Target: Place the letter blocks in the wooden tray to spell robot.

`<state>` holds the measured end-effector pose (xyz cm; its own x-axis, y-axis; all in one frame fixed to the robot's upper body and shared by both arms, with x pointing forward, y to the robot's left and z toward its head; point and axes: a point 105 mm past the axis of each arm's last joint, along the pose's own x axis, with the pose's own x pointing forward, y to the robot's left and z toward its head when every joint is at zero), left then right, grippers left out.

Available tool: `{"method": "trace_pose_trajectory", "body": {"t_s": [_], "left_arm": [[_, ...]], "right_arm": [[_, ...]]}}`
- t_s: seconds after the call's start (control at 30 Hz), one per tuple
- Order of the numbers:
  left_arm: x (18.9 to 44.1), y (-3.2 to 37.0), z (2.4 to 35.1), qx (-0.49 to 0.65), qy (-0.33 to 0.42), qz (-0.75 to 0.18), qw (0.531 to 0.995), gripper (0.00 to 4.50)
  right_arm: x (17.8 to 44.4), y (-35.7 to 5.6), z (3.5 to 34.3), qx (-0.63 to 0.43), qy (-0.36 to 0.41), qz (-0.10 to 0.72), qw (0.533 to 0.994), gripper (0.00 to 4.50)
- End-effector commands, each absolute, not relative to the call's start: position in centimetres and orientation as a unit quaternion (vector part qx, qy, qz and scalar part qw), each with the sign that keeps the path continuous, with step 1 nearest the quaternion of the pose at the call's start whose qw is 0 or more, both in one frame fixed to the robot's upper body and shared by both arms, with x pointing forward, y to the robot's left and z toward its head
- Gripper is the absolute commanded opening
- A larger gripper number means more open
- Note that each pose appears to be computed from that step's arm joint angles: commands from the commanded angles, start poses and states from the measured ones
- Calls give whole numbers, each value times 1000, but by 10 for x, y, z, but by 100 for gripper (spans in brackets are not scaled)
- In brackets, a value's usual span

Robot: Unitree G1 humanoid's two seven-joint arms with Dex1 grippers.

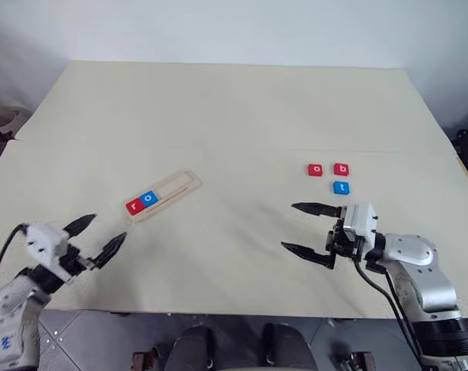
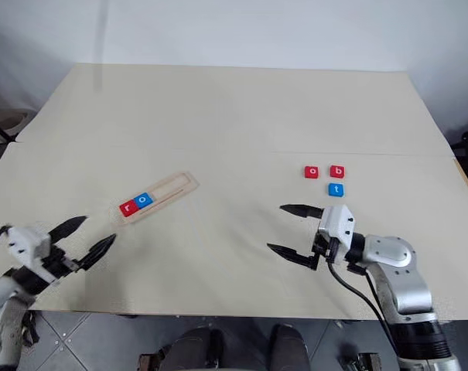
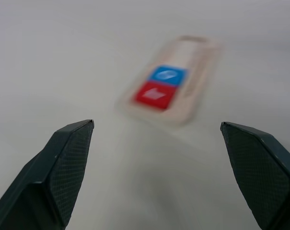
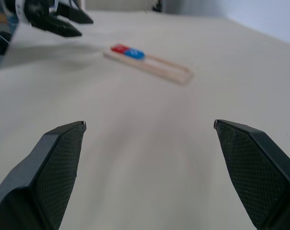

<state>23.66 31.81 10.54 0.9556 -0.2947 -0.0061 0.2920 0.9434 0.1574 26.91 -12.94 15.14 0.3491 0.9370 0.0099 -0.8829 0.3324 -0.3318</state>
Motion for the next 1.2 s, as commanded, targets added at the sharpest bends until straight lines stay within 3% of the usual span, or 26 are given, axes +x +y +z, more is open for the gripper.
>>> {"method": "trace_pose_trajectory", "body": {"t_s": [0.03, 0.13, 0.37, 0.5, 0.7, 0.87, 1.2], "left_arm": [[212, 350, 109, 85, -23, -70, 994, 450], [192, 363, 96, 70, 1, -46, 997, 450], [203, 353, 108, 59, -20, -77, 995, 450], [218, 339, 120, 54, -30, -127, 990, 450], [254, 310, 118, 129, 41, -287, 948, 450], [297, 300, 125, 161, 45, -328, 930, 450], [325, 285, 101, 162, 92, -376, 908, 450]], "right_arm": [[262, -115, 169, -127, -139, 575, 796, 448], [258, -108, 173, -122, -149, 586, 787, 448], [257, -112, 175, -129, -154, 580, 790, 448], [259, -119, 175, -135, -153, 567, 798, 448], [258, -125, 172, -139, -142, 558, 806, 448], [254, -129, 177, -141, -139, 558, 806, 448], [244, -128, 179, -143, -135, 549, 813, 448]]}}
